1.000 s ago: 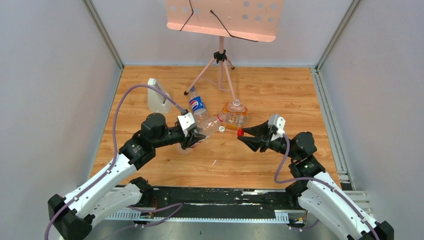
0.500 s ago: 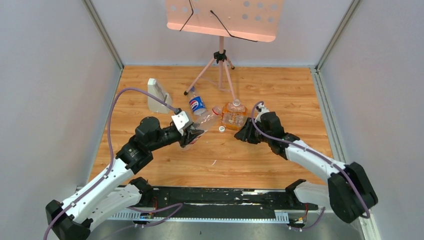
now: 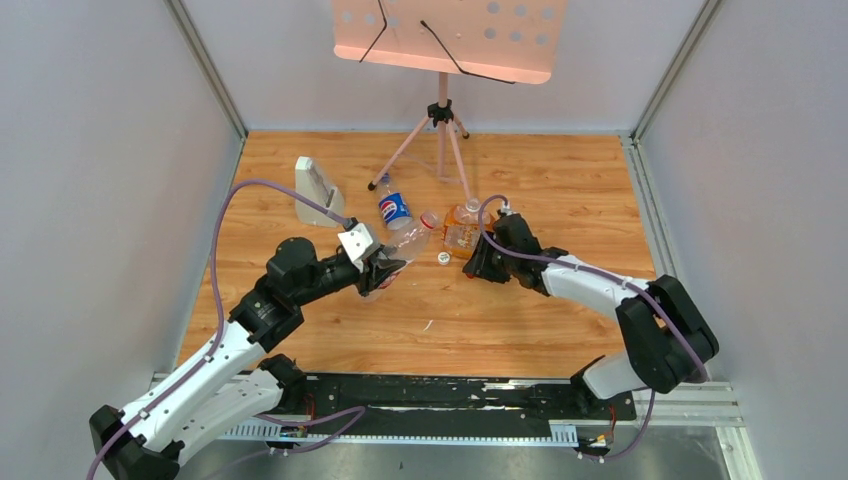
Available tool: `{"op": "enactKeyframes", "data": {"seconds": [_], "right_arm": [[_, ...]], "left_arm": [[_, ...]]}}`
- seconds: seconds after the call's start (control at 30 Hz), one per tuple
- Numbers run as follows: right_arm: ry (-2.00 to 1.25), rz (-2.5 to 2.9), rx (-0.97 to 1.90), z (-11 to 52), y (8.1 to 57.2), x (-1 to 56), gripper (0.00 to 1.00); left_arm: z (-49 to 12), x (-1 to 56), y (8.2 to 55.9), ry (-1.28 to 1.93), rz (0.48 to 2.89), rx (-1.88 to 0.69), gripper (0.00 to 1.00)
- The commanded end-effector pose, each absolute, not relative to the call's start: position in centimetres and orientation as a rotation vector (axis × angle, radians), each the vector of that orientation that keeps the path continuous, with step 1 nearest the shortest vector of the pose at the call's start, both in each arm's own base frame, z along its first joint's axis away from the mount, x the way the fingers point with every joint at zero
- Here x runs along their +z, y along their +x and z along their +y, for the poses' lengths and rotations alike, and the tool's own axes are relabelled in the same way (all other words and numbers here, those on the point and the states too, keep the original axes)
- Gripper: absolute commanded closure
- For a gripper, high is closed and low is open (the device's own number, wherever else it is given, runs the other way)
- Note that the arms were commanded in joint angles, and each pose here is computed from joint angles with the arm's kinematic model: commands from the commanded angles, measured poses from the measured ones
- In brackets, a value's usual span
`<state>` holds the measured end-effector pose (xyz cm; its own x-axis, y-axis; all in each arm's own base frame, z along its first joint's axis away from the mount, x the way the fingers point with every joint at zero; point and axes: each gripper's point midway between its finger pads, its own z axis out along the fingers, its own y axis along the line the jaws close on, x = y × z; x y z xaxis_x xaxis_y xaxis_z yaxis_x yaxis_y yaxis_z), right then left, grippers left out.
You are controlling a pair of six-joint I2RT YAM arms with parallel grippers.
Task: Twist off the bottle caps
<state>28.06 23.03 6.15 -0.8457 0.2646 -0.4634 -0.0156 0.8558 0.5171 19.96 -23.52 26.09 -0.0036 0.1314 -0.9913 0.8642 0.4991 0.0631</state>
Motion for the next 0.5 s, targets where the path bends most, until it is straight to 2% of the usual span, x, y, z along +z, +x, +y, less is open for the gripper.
{"op": "enactKeyframes", "data": {"seconds": [0.0, 0.23, 0.33, 0.47], "right_arm": [[0.252, 2.464, 0.592, 22.6, 29.2, 6.0, 0.95], [0.273, 2.465, 0.522, 22.1, 29.0, 4.7, 0.86], [0.266, 2.476, 0.513, 22.2, 29.1, 4.3, 0.78], [0.254, 2.503, 0.514, 22.6, 29.1, 3.6, 0.77]], "left_arm": [[-23.6, 27.7, 20.1, 0.877, 1.427, -0.733, 1.0], [-23.6, 27.6, 20.1, 0.869, 1.427, -0.738, 1.0], [-23.9, 27.8, 20.2, 0.871, 1.417, -0.746, 1.0], [-24.0, 27.7, 20.2, 0.872, 1.419, -0.753, 1.0]]}}
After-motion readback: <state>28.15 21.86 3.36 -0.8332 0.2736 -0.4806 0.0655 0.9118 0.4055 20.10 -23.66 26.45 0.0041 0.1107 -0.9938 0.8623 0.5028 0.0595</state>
